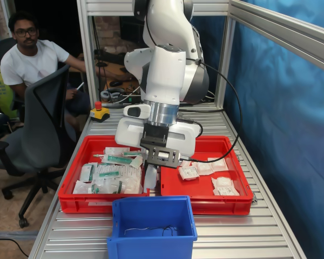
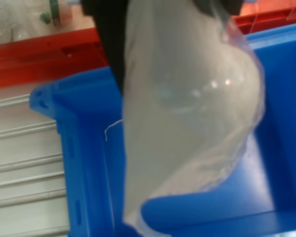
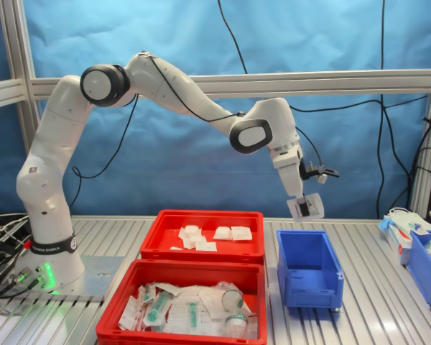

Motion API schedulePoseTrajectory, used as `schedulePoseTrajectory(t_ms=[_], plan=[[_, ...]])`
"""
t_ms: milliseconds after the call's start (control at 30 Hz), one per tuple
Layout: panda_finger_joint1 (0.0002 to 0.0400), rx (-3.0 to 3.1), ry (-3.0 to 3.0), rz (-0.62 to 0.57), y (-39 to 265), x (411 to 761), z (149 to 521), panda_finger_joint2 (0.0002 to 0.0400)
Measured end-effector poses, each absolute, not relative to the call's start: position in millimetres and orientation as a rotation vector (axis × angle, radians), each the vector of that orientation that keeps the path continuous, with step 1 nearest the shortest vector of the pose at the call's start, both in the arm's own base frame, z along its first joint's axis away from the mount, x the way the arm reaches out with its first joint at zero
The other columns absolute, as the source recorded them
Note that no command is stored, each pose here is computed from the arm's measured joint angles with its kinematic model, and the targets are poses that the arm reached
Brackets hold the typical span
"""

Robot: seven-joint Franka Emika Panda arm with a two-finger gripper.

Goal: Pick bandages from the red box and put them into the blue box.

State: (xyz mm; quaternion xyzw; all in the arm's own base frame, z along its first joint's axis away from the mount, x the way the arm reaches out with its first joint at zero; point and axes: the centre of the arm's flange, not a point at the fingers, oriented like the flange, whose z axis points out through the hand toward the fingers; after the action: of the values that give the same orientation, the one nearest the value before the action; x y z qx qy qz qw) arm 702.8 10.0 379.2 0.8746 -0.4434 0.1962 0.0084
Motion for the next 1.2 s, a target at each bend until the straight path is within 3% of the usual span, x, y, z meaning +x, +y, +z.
schedulePoseTrajectory(t_ms=[167,200,333,367,467,500,667,700,800,833,967,1000,1133,1167,1200], plan=[[0.0057,2.733,-1.386,0.617,10.0,703.1,379.9,0.0057],[0.0092,2.734,-1.386,0.618,10.0,703.1,380.0,0.0092],[0.0092,2.734,-1.387,0.62,9.9,703.3,380.4,0.0092],[0.0142,2.734,-1.387,0.621,9.8,703.4,380.6,0.0142],[0.0142,2.734,-1.387,0.623,9.7,703.6,381.0,0.0142],[0.0192,2.734,-1.387,0.624,9.7,703.6,381.0,0.0192],[0.0192,2.734,-1.388,0.624,9.6,703.6,381.1,0.0192],[0.0242,2.734,-1.388,0.625,9.6,703.6,381.1,0.0242],[0.0242,2.734,-1.388,0.625,9.6,703.7,381.2,0.0242],[0.0291,2.734,-1.388,0.625,9.6,703.7,381.2,0.0291],[0.0291,2.734,-1.388,0.625,9.6,703.7,381.2,0.0291],[0.0342,2.734,-1.388,0.625,9.6,703.7,381.2,0.0342],[0.0342,2.734,-1.388,0.625,9.6,703.7,381.2,0.0342],[0.0386,2.734,-1.388,0.625,9.6,703.7,381.2,0.0386],[0.0386,2.734,-1.388,0.625,9.6,703.7,381.2,0.0386]])
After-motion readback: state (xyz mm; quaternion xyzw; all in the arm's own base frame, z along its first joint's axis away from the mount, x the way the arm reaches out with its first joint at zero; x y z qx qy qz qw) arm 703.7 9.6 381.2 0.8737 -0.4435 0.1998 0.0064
